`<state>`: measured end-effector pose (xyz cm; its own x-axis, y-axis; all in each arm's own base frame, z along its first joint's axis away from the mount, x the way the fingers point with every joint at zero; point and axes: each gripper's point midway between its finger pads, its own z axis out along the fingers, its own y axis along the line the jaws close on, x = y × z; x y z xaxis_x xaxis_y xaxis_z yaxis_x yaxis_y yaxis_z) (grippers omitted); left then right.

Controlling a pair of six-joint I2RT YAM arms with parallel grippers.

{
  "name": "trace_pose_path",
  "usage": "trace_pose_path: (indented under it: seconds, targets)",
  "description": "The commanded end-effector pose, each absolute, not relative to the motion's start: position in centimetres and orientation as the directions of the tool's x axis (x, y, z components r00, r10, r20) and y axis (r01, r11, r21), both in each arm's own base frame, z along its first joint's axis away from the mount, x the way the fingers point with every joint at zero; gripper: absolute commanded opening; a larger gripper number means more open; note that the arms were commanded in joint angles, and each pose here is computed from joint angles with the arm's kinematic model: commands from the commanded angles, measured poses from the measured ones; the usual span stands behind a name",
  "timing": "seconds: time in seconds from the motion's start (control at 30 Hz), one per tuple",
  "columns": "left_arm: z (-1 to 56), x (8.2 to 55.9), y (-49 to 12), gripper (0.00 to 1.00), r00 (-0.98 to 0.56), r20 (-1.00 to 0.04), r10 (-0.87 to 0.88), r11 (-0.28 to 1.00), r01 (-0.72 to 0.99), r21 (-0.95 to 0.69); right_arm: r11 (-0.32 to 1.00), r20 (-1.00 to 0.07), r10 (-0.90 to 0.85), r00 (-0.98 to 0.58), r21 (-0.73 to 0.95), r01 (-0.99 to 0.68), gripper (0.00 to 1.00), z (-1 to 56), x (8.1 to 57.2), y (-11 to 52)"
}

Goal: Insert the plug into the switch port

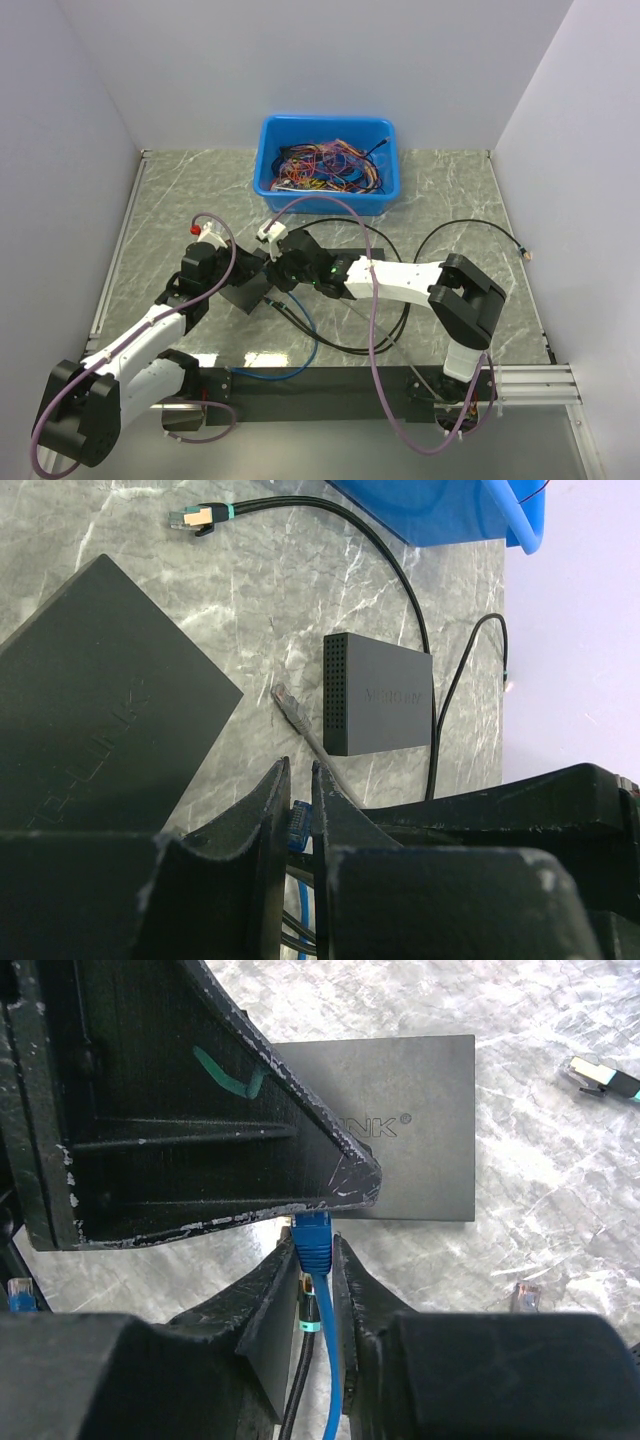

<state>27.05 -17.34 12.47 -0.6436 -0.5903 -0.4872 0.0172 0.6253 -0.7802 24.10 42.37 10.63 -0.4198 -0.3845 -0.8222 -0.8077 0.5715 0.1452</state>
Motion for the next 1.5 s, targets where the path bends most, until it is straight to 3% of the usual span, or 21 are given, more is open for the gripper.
trace_pose_path:
  seconds: [0.0,0.33,0.67,0.77,0.87,0.9,0.97,1.0,1.1,1.2,1.47]
  targets:
    - [14.6,27.9,-17.9,0.01,-0.617,-0.505,-0.603,0.599,0.068,-0.798,0.565,-0.873,-0.310,-0.376,0.149,-0.812,0.28,14.2,24.7,43.5]
    - [14.5,27.8,-17.7,0.01,-0.614,-0.509,-0.603,0.606,0.062,-0.793,0.554,-0.878,-0.294,-0.377,0.166,-0.816,0.26,14.5,24.3,43.4]
    - [14.6,27.8,-17.8,0.00,-0.613,-0.508,-0.605,0.603,0.064,-0.795,0.553,-0.872,-0.301,-0.387,0.171,-0.815,0.03,13.8,24.2,43.4]
    - [14.2,27.9,-17.6,0.03,-0.612,-0.510,-0.604,0.614,0.050,-0.788,0.555,-0.871,-0.302,-0.387,0.169,-0.815,0.00,13.7,24.1,43.2]
    - [13.5,28.0,-17.3,0.22,-0.617,-0.509,-0.600,0.634,0.022,-0.773,0.567,-0.861,-0.317,-0.397,0.163,-0.807,0.00,12.9,24.1,42.7]
    - [13.3,28.1,-17.2,0.39,-0.618,-0.512,-0.597,0.641,0.017,-0.767,0.571,-0.856,-0.324,-0.402,0.161,-0.805,0.00,12.6,24.0,42.5]
    - [13.0,28.4,-16.8,0.55,-0.607,-0.524,-0.598,0.660,-0.002,-0.751,0.590,-0.841,-0.341,-0.421,0.158,-0.792,0.00,11.5,23.9,41.8]
    - [12.9,28.5,-16.7,0.70,-0.604,-0.527,-0.598,0.665,-0.006,-0.747,0.604,-0.833,-0.348,-0.430,0.152,-0.782,0.00,11.1,24.0,41.5]
    - [13.0,29.1,-16.0,0.87,-0.577,-0.546,-0.608,0.680,-0.023,-0.733,0.634,-0.798,-0.381,-0.466,0.142,-0.761,0.00,9.4,23.7,40.4]
    - [12.8,29.8,-15.0,0.93,-0.547,-0.566,-0.616,0.704,-0.060,-0.707,0.651,-0.757,-0.416,-0.504,0.139,-0.746,0.00,7.4,23.3,39.7]
    - [11.7,32.2,-10.9,0.92,-0.481,-0.577,-0.661,0.709,-0.146,-0.690,0.671,-0.667,-0.493,-0.558,0.116,-0.732,0.00,3.6,23.3,40.2]
